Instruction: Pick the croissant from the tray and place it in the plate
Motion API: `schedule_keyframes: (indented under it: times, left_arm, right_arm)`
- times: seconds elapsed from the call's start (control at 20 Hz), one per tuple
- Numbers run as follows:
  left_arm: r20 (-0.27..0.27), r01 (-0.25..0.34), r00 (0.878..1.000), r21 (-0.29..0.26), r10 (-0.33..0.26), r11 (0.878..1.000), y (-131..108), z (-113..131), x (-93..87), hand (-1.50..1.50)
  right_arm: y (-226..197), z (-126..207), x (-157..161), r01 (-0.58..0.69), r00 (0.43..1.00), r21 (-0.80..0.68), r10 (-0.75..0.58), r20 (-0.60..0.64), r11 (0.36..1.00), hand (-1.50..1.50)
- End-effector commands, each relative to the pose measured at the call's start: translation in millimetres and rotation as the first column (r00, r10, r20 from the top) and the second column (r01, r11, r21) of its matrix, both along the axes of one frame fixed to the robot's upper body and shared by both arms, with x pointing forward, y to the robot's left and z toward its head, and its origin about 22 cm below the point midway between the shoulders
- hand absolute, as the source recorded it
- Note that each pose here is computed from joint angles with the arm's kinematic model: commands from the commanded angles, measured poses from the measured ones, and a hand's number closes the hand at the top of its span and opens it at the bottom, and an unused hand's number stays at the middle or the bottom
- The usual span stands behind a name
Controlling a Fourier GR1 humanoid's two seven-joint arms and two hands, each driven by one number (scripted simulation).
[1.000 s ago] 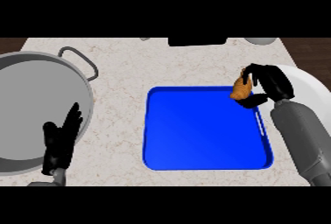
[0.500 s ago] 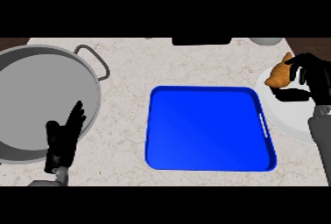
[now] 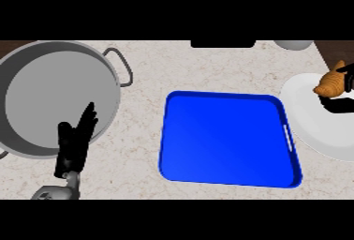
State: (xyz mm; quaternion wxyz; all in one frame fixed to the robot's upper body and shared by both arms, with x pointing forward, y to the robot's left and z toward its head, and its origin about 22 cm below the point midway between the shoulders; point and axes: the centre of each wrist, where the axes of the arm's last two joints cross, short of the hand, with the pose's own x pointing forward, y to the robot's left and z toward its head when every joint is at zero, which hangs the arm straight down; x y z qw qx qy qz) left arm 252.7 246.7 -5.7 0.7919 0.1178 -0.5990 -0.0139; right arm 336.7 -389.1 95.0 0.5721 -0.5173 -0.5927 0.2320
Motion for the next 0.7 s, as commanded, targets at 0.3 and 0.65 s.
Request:
schedule_keyframes:
  times: [0.3,0.65]
  left_arm:
    - [0.005,0.037,0.999,-0.011,-0.037,0.999,-17,0,-4.0,0.00]
    - [0.018,0.033,0.999,-0.012,-0.032,0.999,-11,1,-2.9,0.00]
  right_arm:
    - [-64,-12,14,0.039,0.976,0.024,-0.033,-0.215,0.999,1.50]
    - [-80,-56,-5,0.006,0.882,0.072,0.029,-0.470,0.997,1.50]
